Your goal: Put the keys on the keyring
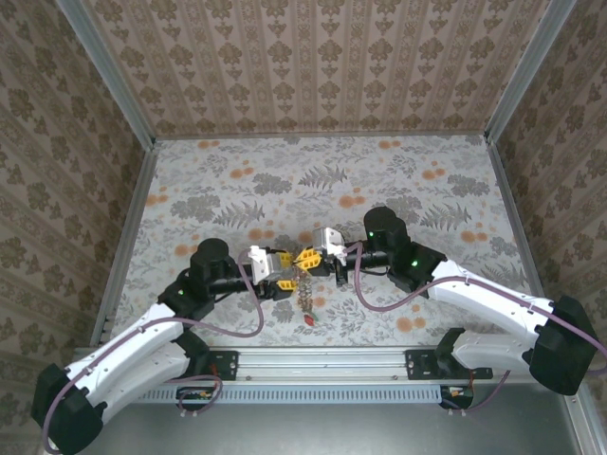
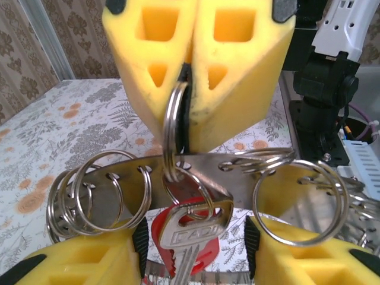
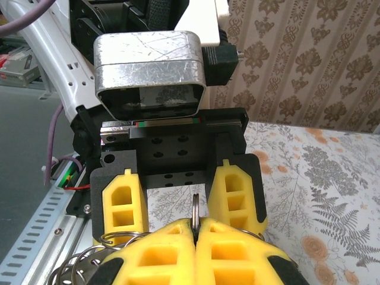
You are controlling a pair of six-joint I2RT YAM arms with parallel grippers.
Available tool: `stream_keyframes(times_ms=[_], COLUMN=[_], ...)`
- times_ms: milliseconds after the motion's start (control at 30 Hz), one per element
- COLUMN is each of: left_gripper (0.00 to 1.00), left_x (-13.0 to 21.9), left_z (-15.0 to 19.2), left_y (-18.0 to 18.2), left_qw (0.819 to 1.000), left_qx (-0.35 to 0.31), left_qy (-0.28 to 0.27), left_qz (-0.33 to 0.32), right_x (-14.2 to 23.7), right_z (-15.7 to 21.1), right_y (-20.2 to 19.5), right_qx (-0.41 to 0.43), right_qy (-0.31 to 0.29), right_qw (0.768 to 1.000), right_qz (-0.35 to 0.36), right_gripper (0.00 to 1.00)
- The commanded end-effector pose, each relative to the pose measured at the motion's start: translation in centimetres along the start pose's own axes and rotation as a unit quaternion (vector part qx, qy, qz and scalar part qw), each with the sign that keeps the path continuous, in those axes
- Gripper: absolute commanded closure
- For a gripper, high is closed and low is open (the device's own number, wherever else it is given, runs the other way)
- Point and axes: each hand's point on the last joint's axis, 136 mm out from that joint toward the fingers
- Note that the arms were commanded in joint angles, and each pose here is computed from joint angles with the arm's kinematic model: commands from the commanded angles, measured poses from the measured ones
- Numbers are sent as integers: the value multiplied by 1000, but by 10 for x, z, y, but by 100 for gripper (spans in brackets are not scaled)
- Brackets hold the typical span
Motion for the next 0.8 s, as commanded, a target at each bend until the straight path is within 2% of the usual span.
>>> stream_keyframes(times_ms=[0, 167, 400, 700, 767], left_gripper=[51, 59, 86, 89, 93], left_x=[-2, -3, -2, 7, 9], left_z=[4, 1, 2, 4, 2], left_y=[-7, -9, -15, -8, -6], left_qw=[1000, 1000, 999, 1000, 1000], left_qx=[6, 3, -2, -13, -15], left_qy=[-3, -6, 6, 20, 23], left_qz=[22, 30, 46, 15, 10], right_x=[8, 8, 8, 12, 12], right_z=[-27, -29, -27, -23, -20], right_y=[-6, -5, -5, -4, -3], right_qx=[36, 37, 35, 36, 35], right_qy=[-32, -35, -32, -22, -14], right_qw=[999, 999, 999, 999, 999], right_qz=[4, 2, 2, 5, 4], right_gripper=[100, 100, 100, 100, 100])
Point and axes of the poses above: each hand's point on the last joint's axis, 136 mm out from that joint toward the fingers, its own x axis back along the fingers, its own y axis along the line the jaws close on, z = x × y, and after that the axes turned 13 degrees about x, right-handed
